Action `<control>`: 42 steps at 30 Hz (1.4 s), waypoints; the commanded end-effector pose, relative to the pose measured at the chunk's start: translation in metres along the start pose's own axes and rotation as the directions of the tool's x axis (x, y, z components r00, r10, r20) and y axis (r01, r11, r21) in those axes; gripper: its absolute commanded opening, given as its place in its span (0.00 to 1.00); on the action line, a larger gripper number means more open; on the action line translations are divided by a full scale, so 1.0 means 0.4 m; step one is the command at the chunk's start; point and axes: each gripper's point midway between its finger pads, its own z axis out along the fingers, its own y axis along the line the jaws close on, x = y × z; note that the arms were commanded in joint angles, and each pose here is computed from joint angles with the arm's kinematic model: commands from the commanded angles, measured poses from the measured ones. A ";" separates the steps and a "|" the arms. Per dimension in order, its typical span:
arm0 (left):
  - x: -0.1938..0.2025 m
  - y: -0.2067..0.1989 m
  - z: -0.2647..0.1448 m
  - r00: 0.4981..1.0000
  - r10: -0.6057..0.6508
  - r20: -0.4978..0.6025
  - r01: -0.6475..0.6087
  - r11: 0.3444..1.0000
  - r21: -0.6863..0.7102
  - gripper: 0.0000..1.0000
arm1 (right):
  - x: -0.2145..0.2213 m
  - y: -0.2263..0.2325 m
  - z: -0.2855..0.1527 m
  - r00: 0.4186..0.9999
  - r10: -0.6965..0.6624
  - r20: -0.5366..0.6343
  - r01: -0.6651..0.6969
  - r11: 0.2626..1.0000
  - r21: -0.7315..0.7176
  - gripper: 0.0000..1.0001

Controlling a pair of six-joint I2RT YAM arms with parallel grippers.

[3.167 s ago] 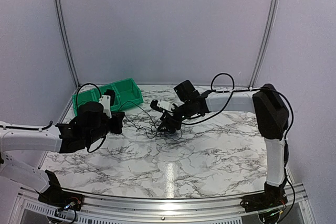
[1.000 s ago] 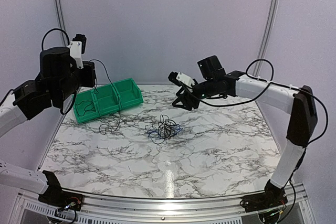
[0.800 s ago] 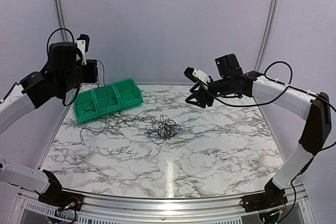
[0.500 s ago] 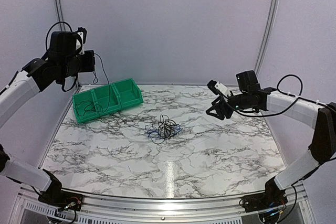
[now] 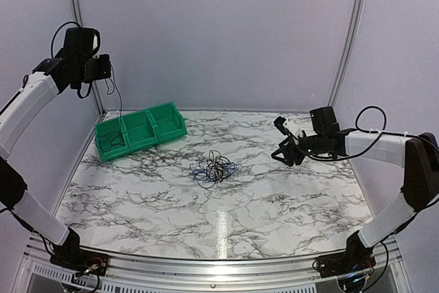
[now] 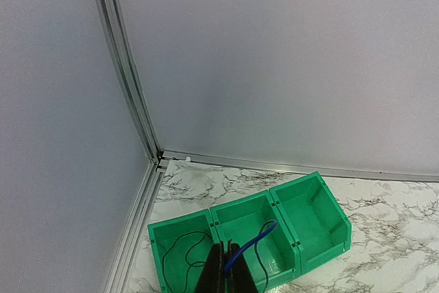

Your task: Untangle the cables

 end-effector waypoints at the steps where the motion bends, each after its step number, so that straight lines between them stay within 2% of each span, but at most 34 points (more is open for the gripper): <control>1: 0.001 0.054 0.007 1.000 0.009 -0.023 -0.010 0.999 -0.049 0.00 | -0.021 -0.027 0.015 1.000 -0.017 0.011 0.017 1.000 0.016 0.61; 12: -0.002 0.137 0.089 0.998 -0.046 -0.033 0.043 0.995 -0.093 0.00 | -0.005 -0.027 0.019 0.999 -0.036 -0.003 0.036 0.999 0.018 0.60; 17: 0.022 0.157 0.157 0.997 -0.062 -0.053 0.056 0.992 -0.113 0.00 | 0.001 -0.027 0.021 0.999 -0.038 -0.010 0.038 0.999 0.019 0.60; 24: 0.116 0.194 0.242 0.989 -0.067 -0.131 0.045 0.985 -0.169 0.00 | 0.010 -0.031 0.023 0.999 -0.046 -0.022 0.047 0.998 0.031 0.60; 34: 0.266 0.270 0.288 0.972 -0.082 -0.221 0.021 0.963 -0.267 0.00 | 0.027 -0.026 0.041 0.999 -0.034 -0.042 0.034 0.999 0.001 0.59; 36: 0.290 0.311 0.295 0.967 -0.110 -0.229 0.035 0.950 -0.310 0.00 | 0.030 -0.026 0.044 0.998 -0.031 -0.047 0.031 1.000 -0.002 0.59; 42: 0.369 0.287 0.323 0.945 -0.175 -0.278 0.095 0.956 -0.278 0.00 | 0.036 -0.022 0.050 0.998 -0.030 -0.055 0.029 0.999 -0.012 0.59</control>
